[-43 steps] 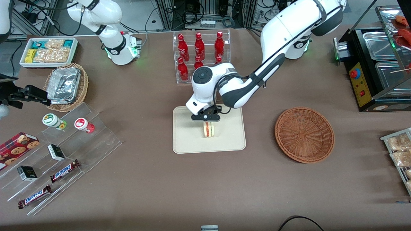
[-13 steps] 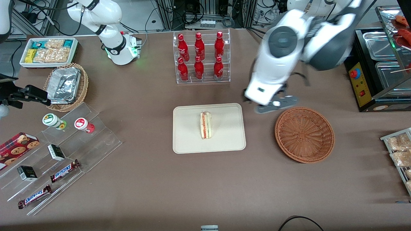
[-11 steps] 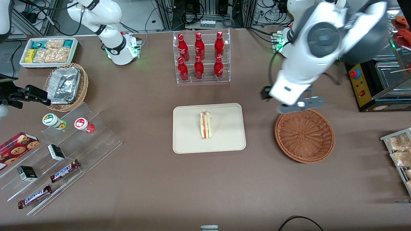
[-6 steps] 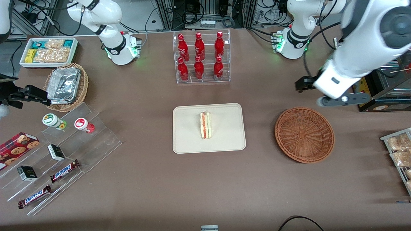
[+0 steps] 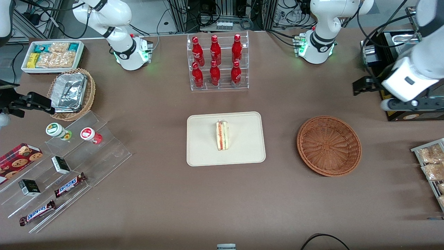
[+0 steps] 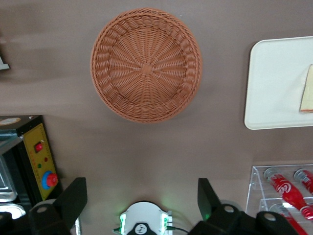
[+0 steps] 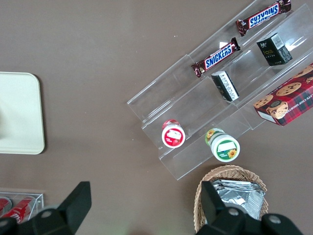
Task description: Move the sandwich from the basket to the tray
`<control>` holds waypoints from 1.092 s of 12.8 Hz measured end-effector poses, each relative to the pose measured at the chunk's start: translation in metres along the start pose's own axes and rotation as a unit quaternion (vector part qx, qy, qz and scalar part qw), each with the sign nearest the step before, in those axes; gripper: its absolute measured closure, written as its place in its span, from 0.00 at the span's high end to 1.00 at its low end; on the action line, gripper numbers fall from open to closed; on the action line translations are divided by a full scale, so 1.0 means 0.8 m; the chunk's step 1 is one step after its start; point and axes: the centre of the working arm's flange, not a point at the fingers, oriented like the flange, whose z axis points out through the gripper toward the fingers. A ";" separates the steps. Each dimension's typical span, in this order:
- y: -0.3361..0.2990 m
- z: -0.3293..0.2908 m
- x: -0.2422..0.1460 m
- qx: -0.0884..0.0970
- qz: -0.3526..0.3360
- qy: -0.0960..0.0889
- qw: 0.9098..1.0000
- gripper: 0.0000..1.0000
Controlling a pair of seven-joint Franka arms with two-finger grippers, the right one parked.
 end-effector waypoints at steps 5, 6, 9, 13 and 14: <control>-0.042 -0.015 -0.015 -0.006 -0.003 0.011 1.000 1.00; -0.041 -0.017 -0.018 -0.006 -0.002 0.013 1.000 1.00; -0.041 -0.022 -0.023 -0.006 -0.001 0.027 1.000 1.00; -0.041 -0.028 -0.034 -0.007 -0.001 0.057 0.998 1.00; -0.041 -0.030 -0.036 -0.007 -0.001 0.061 0.998 1.00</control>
